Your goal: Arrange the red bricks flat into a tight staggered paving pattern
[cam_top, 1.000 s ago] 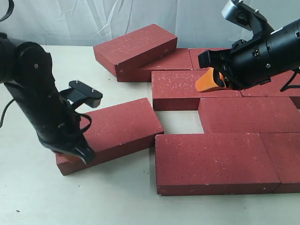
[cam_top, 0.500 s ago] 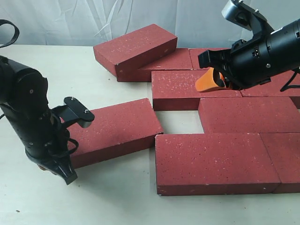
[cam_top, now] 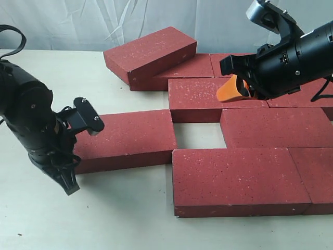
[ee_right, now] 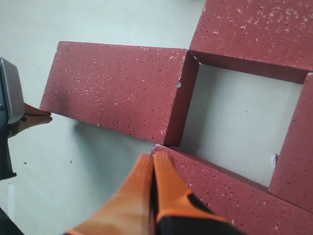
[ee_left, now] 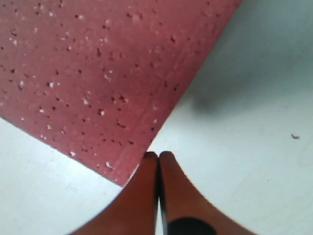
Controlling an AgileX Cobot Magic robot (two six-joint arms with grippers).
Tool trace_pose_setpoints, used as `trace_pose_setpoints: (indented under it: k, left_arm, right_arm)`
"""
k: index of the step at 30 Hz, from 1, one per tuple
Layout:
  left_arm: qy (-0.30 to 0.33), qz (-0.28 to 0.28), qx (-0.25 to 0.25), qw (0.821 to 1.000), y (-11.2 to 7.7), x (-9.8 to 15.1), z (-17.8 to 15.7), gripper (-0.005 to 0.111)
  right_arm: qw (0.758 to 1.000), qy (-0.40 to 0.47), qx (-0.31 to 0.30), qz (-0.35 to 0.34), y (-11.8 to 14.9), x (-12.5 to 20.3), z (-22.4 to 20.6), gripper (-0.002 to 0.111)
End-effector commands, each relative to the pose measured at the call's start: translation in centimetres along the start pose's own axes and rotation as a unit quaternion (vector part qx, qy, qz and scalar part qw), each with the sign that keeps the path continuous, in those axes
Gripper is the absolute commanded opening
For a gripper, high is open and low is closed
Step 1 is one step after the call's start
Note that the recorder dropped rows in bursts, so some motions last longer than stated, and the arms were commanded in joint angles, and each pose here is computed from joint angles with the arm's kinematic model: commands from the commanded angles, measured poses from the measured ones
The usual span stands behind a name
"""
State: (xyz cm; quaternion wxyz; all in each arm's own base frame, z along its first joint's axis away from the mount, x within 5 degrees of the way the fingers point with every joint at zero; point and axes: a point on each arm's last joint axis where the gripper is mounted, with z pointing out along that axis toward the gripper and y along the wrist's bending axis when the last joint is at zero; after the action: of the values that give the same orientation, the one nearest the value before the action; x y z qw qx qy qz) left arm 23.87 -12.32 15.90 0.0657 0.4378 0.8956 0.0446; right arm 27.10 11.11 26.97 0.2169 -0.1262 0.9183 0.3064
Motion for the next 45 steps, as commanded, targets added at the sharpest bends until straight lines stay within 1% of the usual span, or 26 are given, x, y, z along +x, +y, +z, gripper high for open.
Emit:
trace_pose_setpoints:
  k: [1, 6, 13, 19, 22, 25, 27, 29, 31, 32, 35, 40, 45]
  left_arm:
    - [-0.008, -0.014, -0.011, 1.000, 1.1, 0.2, 0.2, 0.000]
    - [-0.022, -0.055, -0.006, 0.998, 2.2, 0.6, 0.4, 0.000]
    - [-0.016, -0.056, -0.005, 0.998, 2.2, 0.7, 0.1, 0.000]
    - [-0.029, -0.061, -0.015, 0.998, 2.5, 0.8, -2.6, 0.000]
    - [-0.062, -0.064, -0.029, 0.996, 2.6, 0.8, -4.2, 0.000]
    - [-0.119, -0.074, -0.053, 0.989, 3.1, 0.7, -5.8, 0.000]
    - [-0.152, -0.106, -0.070, 0.980, 4.1, 0.8, -6.4, 0.000]
    - [-0.165, -0.153, -0.078, 0.971, 5.3, 1.2, -6.3, 0.000]
    - [-0.160, -0.191, -0.080, 0.965, 6.5, 1.8, -5.9, 0.000]
    - [-0.154, -0.222, -0.080, 0.960, 7.2, 2.3, -5.5, 0.000]
    - [-0.144, -0.283, -0.077, 0.945, 8.7, 3.1, -4.3, 0.000]
    - [-0.128, -0.311, -0.062, 0.940, 9.6, 3.1, -1.8, 0.000]
    - [-0.116, -0.311, -0.053, 0.942, 9.9, 2.6, 0.3, 0.000]
  right_arm:
    - [1.000, 0.001, -0.001, -0.002, -0.1, 0.0, 0.0, -0.001]
    - [1.000, 0.001, -0.001, -0.002, -0.1, 0.0, 0.0, -0.001]
    - [1.000, 0.001, -0.001, -0.002, -0.1, 0.0, 0.0, -0.001]
    - [1.000, 0.001, -0.001, -0.002, -0.1, 0.0, 0.0, -0.001]
    - [1.000, 0.001, -0.001, -0.002, -0.1, 0.0, 0.0, -0.001]
    - [1.000, 0.001, -0.001, -0.002, -0.1, 0.0, 0.0, -0.001]
    - [1.000, 0.001, -0.001, -0.002, -0.1, 0.0, 0.0, -0.001]
    - [1.000, 0.001, -0.001, -0.002, -0.1, 0.0, 0.0, -0.001]
    - [1.000, 0.001, -0.001, -0.002, -0.1, 0.0, 0.0, -0.001]
    - [1.000, 0.001, -0.001, -0.002, -0.1, 0.0, 0.0, -0.001]
    - [1.000, 0.001, -0.002, -0.001, 0.0, 0.0, 0.0, -0.001]
    - [1.000, 0.001, -0.002, -0.001, 0.0, 0.0, 0.0, -0.001]
    - [1.000, 0.001, -0.002, -0.001, 0.0, 0.0, 0.0, -0.001]
